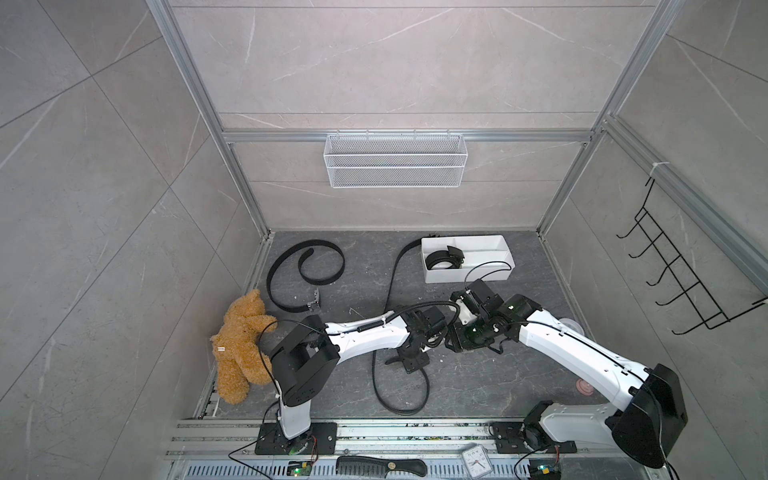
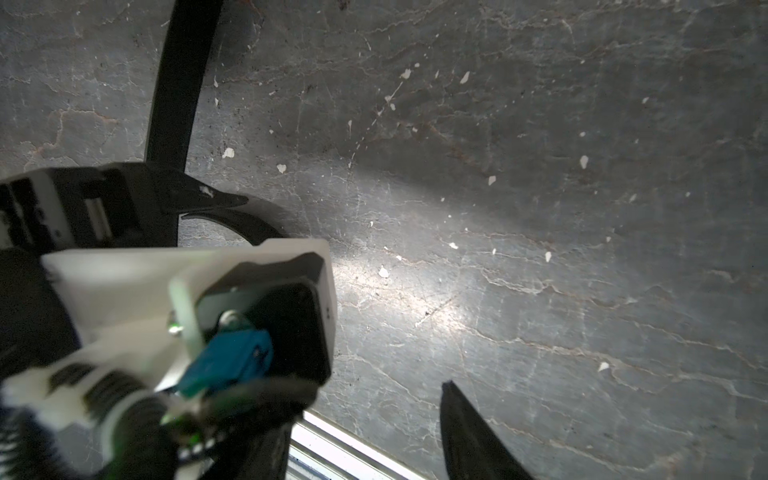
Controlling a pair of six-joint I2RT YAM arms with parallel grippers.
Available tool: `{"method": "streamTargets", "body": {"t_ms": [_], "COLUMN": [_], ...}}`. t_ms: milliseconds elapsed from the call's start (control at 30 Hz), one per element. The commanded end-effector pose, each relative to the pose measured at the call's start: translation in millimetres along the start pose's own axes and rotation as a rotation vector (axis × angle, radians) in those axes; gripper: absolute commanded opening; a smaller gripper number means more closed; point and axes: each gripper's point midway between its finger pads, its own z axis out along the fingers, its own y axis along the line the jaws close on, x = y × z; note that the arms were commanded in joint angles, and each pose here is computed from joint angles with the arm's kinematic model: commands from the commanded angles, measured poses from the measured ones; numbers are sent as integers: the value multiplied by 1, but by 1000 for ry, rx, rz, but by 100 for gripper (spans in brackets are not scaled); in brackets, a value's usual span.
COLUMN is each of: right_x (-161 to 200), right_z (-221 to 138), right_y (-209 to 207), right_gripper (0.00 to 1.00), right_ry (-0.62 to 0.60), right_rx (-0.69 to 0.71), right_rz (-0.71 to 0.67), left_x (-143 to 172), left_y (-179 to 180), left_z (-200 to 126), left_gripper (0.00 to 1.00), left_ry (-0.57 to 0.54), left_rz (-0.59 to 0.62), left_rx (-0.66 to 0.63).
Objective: Place the belts into the storage roll
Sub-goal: Roll the belt at the center of the board.
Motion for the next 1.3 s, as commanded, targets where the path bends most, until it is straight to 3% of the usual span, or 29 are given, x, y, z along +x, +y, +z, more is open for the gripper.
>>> {"method": "streamTargets", "body": {"t_ms": [0, 133, 333, 600, 867, 1067, 1267], "right_x": [-10, -21, -51, -134, -208, -234, -228], "right_z": [-3, -8, -7, 16, 81, 129, 158], "right_y": [-1, -5, -4, 31, 74, 89, 76], "right_gripper": [58, 58, 59, 73, 74, 75, 74], "right_ry": [-17, -32, -43, -109, -72, 6, 57], "right_rx": [5, 13, 55, 77, 21, 29, 46], "right_rz": [-21, -18, -84, -211, -209, -149, -57], "left_x": [-1, 6, 17, 55, 72, 88, 100], "left_y": [-4, -9, -7, 17, 22, 16, 9], "left_z": [9, 16, 11, -2, -10, 5, 15], "left_gripper": [55, 42, 0, 0, 0, 0, 0], "left_ry": [2, 6, -33, -53, -94, 1, 91], "left_rz": [20, -9, -125, -335, -527, -593, -626], "left_rx": [36, 57, 28, -110, -68, -49, -35]}}
